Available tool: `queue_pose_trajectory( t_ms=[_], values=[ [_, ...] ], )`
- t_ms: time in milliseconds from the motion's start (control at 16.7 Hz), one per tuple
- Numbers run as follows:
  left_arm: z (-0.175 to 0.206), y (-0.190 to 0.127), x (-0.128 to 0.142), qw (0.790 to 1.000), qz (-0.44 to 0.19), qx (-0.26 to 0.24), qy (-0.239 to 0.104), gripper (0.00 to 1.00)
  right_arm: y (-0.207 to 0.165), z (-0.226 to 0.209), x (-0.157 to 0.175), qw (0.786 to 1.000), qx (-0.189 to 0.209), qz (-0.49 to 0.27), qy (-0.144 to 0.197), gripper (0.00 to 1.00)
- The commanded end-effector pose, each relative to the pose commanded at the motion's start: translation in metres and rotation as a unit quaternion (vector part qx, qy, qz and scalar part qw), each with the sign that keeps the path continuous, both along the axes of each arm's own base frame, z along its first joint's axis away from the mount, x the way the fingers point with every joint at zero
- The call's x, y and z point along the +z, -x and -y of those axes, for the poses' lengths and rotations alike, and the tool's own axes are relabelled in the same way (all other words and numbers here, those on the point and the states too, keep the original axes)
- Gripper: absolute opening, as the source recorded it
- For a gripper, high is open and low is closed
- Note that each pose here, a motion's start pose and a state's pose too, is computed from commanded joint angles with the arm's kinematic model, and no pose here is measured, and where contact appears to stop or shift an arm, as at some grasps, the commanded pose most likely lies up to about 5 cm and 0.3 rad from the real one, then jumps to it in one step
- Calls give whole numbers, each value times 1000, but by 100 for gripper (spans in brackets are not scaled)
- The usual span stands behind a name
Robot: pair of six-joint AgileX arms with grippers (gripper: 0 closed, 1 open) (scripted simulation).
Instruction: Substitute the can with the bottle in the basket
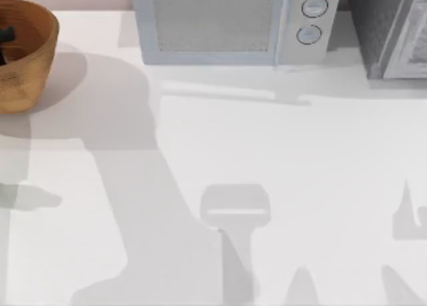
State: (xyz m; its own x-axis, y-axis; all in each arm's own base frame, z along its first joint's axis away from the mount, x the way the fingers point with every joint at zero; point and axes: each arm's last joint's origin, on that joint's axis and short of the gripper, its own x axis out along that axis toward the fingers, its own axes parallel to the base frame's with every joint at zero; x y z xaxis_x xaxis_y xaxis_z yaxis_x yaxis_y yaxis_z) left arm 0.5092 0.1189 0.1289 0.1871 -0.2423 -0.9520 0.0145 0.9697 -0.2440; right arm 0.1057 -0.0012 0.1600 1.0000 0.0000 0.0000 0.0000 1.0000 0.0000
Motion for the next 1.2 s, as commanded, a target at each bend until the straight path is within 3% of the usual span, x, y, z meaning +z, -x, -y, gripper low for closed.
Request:
queue_pose_trajectory(
  t_ms=[360,420,660,960,1200],
  values=[
    [0,0,0,1000,0,0,0,0,0,0,0,1000,0,0,0,100],
    [4,7,25,1000,14,-4,0,0,0,0,0,1000,0,0,0,100],
    [3,12,38,1000,27,7,-8,0,0,0,0,1000,0,0,0,100],
    [14,50,105,993,109,30,-46,0,0,0,0,1000,0,0,0,100],
    [41,121,175,969,226,44,-85,0,0,0,0,1000,0,0,0,100]
  ],
)
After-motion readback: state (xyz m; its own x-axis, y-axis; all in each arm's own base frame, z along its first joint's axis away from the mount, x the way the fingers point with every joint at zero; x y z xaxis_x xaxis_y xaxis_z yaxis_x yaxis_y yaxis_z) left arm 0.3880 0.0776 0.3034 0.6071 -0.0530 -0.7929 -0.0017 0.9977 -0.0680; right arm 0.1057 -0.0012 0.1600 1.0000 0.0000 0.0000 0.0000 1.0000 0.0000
